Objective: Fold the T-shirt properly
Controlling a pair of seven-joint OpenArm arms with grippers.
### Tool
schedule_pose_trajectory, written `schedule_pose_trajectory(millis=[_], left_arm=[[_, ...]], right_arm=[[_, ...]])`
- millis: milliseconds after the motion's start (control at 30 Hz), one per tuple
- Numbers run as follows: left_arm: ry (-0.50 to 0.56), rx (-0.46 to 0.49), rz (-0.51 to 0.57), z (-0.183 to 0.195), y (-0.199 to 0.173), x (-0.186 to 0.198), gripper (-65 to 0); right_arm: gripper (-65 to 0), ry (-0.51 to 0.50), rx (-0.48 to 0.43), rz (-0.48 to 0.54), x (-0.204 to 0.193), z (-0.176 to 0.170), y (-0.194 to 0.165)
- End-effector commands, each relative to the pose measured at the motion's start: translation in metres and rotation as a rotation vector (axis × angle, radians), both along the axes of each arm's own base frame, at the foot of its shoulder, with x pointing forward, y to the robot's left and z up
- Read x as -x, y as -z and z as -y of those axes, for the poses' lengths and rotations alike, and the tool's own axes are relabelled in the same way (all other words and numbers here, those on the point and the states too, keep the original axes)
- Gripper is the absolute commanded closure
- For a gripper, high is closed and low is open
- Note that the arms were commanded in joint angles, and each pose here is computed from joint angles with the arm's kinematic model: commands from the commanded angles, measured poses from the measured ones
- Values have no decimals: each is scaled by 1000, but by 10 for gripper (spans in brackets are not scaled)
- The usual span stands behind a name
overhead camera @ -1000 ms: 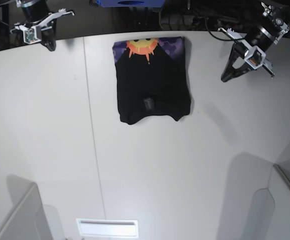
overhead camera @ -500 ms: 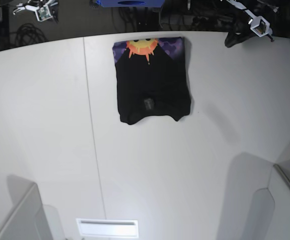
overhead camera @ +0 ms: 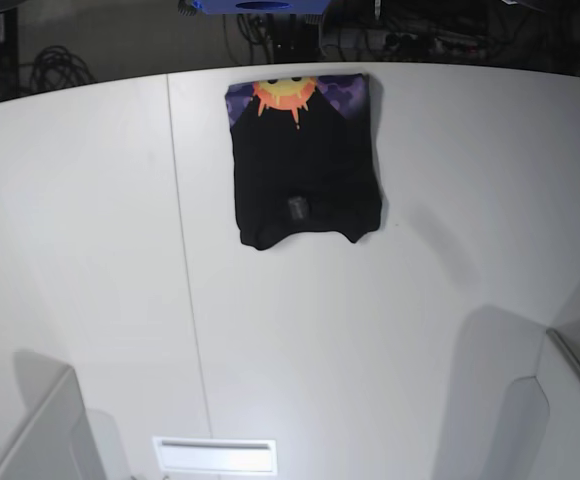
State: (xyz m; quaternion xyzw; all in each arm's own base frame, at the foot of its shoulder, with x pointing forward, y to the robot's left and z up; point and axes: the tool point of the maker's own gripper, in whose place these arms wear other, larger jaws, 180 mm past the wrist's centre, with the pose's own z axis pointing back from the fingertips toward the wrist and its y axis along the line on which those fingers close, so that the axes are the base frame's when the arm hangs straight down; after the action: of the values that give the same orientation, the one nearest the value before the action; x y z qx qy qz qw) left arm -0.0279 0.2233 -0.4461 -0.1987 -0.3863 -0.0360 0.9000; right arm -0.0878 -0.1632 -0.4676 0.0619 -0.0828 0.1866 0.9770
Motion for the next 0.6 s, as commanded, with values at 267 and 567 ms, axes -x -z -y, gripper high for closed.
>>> schedule_pose_trajectory(millis=[267, 567], left_arm=[[-18, 49, -148, 9, 53, 26, 0], [-144, 52, -287, 14, 103, 47, 0]], right_arm=[[0, 23, -7, -146, 34, 8, 49], [0, -73, 12, -312, 60, 36, 96]])
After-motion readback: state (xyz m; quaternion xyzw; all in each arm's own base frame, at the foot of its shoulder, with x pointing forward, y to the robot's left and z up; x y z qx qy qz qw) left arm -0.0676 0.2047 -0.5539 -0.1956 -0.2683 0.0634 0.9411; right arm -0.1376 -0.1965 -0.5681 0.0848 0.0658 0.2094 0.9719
